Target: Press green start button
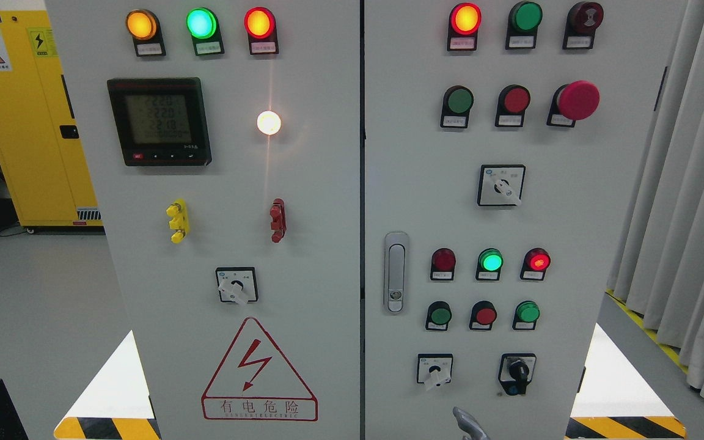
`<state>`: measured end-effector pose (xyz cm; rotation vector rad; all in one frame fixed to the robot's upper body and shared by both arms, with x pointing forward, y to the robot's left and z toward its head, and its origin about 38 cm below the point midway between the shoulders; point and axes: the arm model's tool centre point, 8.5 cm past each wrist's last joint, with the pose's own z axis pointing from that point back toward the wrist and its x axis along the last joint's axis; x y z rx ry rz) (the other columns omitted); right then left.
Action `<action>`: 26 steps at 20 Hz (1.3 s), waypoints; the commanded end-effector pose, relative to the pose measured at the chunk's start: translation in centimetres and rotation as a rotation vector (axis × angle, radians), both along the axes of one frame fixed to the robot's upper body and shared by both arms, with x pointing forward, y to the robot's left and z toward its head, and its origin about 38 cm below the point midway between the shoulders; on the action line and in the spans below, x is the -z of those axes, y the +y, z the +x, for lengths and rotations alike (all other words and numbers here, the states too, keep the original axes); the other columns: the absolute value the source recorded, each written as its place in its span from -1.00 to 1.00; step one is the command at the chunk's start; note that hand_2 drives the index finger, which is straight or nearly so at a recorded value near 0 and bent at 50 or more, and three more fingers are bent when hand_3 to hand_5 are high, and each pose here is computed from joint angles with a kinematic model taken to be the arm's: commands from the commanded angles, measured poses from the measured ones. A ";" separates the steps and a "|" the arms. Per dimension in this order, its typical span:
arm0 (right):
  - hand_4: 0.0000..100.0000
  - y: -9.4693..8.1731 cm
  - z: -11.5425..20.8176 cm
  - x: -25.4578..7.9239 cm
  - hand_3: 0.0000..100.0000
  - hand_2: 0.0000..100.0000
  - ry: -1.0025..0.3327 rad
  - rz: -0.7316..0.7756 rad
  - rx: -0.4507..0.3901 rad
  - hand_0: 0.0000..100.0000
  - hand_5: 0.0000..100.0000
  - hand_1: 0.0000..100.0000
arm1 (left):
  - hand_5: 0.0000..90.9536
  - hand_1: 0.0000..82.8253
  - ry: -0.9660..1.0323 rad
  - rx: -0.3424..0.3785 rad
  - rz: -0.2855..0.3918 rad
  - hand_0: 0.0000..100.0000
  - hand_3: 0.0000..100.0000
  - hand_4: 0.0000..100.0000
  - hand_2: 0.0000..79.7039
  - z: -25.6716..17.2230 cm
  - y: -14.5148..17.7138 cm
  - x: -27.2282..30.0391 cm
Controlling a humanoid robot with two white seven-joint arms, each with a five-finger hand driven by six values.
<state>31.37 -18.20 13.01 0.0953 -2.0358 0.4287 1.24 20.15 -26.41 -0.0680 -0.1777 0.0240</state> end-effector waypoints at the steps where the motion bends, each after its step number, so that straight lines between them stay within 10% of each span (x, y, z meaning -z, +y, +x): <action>1: -0.72 -0.3 0.1 0.3 -0.89 -1.00 0.006 -0.008 0.004 -0.42 -0.81 -0.05 | -1.00 0.34 -0.001 0.000 0.000 -0.76 -1.00 -1.00 -1.00 0.0 0.0 0.0; 12: -0.57 -0.2 0.2 -0.2 -0.67 -1.00 -0.038 -0.067 0.056 -0.48 -0.71 0.05 | -1.00 0.34 -0.001 0.000 0.000 -0.76 -1.00 -1.00 -1.00 0.0 0.0 0.0; 15: -0.29 0.1 1.0 -1.5 -0.39 -1.00 -0.119 -0.170 0.103 -0.46 -0.43 0.22 | -1.00 0.34 -0.001 0.000 0.000 -0.76 -1.00 -1.00 -1.00 0.0 0.0 0.0; 20: 0.79 -0.2 2.8 -3.9 0.56 -1.00 -0.267 -0.389 0.208 -0.33 0.80 0.51 | -1.00 0.34 -0.001 0.000 0.000 -0.76 -1.00 -1.00 -1.00 0.0 0.0 0.0; 26: 1.00 -0.2 4.5 -5.6 0.84 -1.00 -0.355 -0.543 0.269 -0.27 0.96 0.53 | -1.00 0.34 0.001 0.000 0.000 -0.76 -1.00 -1.00 -1.00 -0.1 0.0 0.0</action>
